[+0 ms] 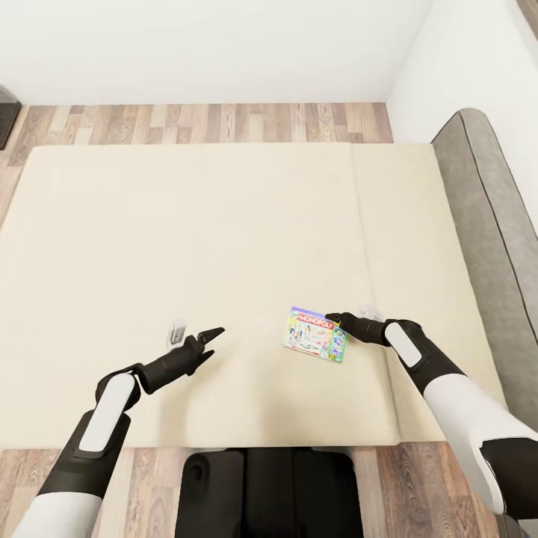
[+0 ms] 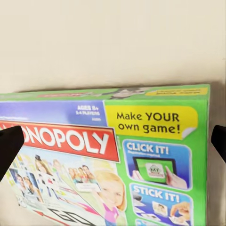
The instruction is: Put all the toys in the child's room - the three board games (two on the bed and one on the table), the two jigsaw puzzles on the table, and the tennis ball on the table - inside the toy box on the table in the child's room.
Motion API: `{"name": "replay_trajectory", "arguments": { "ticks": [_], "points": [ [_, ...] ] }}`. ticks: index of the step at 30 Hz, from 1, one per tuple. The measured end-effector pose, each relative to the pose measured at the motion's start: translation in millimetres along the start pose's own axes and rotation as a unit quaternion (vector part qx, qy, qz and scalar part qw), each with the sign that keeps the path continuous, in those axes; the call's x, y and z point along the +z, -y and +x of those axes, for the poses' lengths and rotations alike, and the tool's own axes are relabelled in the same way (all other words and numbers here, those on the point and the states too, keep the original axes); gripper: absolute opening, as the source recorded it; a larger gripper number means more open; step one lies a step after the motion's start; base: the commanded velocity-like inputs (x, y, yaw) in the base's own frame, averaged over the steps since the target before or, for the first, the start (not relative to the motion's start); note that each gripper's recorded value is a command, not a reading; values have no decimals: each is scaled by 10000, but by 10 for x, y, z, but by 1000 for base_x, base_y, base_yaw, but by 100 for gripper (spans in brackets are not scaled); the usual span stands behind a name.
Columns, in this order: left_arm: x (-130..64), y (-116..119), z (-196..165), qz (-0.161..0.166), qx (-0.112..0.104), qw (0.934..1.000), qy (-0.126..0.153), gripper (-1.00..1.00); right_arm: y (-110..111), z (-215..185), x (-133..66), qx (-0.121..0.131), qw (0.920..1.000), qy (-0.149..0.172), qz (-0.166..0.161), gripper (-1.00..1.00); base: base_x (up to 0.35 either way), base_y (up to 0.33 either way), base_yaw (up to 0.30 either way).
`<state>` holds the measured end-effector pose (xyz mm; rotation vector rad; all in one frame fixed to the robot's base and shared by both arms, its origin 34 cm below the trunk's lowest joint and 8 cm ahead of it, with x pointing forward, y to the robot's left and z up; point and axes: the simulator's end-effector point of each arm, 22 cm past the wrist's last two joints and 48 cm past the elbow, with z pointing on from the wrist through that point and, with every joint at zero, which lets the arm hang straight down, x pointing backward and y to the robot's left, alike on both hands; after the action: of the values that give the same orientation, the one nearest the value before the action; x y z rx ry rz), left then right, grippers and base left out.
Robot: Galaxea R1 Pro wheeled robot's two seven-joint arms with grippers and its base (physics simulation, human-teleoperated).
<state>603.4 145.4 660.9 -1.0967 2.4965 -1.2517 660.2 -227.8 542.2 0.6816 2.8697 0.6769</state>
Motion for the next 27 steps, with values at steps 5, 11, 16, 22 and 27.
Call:
{"name": "replay_trajectory", "arguments": {
  "ticks": [5,11,16,22,27],
  "points": [
    [-1,-3,2,-1,-4,10000,-1,100,0,0,0,0,10000,0,0,100,0,37,0],
    [-2,-4,2,-1,-5,10000,1,100,0,0,0,0,10000,0,0,100,0,14,0],
    [-2,-3,1,0,-3,10000,2,100,0,1,0,2,10000,-1,0,100,0,6,0],
    [-1,-3,0,-3,0,10000,1,100,0,0,0,0,10000,0,1,100,0,8,0],
    [-1,-3,-1,-4,2,10000,1,100,0,0,0,0,10000,0,0,100,0,78,0]
  ]
}}
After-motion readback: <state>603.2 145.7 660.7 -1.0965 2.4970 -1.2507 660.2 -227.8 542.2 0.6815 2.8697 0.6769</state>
